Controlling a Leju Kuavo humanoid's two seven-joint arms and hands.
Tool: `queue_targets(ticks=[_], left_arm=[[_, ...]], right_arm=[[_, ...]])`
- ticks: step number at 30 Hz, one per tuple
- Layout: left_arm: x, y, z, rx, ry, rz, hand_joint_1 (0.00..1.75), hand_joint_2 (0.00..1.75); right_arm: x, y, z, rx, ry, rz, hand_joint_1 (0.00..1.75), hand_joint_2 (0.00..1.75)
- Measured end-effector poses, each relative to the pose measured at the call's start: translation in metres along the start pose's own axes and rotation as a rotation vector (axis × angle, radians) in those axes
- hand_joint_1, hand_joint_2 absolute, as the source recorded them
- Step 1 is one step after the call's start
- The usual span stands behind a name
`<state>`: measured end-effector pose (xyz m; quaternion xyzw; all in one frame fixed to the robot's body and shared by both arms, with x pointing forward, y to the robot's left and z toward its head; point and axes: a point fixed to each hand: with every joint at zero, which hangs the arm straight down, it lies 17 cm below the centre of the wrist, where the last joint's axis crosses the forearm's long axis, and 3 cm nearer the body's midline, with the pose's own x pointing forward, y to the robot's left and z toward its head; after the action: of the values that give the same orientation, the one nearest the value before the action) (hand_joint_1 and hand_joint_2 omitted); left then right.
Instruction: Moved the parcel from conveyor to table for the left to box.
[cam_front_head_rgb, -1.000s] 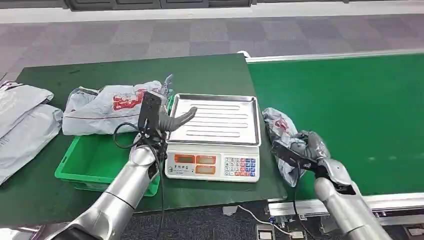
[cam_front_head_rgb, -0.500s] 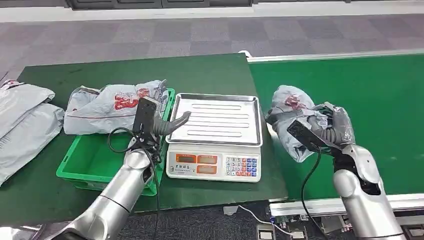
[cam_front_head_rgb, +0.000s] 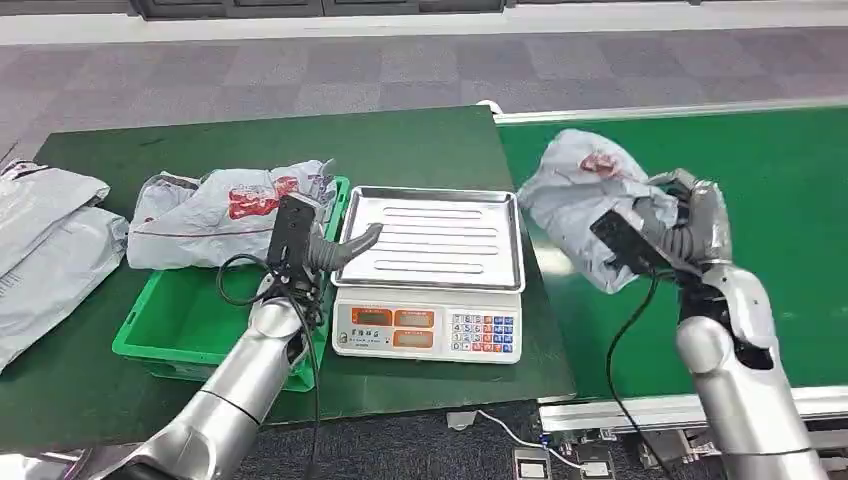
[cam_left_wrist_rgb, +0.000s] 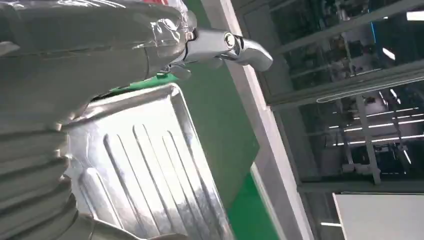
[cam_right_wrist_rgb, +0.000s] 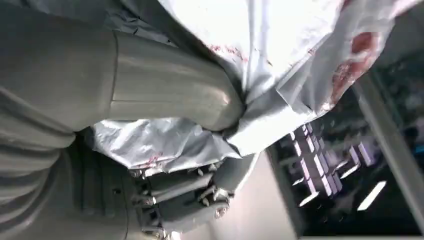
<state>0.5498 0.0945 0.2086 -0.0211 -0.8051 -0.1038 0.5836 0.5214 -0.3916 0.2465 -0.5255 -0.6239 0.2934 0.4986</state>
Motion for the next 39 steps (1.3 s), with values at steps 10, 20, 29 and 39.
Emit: queue_targets(ticks=[10,20,29,39], left_arm=[[0.020,-0.026,-0.021,-0.043,-0.019,0.029,0.00,1.75],[0.031,-0.052,-0.028,-0.080,-0.009,0.079,0.00,1.75],[0.031,-0.059,-0.029,-0.088,0.014,0.094,0.00,1.75],[0.024,-0.054,-0.028,-0.072,0.028,0.084,0.00,1.75]], right_arm=[[0.032,-0.098,-0.071,-0.185,-0.042,-0.060,1.75,1.75],[0.125,-0.118,-0.118,-0.195,-0.141,-0.008,1.75,1.75],[0.221,0.000,-0.099,0.154,-0.261,-0.015,1.75,1.75],[0.284,0.122,-0.026,0.441,-0.399,0.065,1.75,1.75]])
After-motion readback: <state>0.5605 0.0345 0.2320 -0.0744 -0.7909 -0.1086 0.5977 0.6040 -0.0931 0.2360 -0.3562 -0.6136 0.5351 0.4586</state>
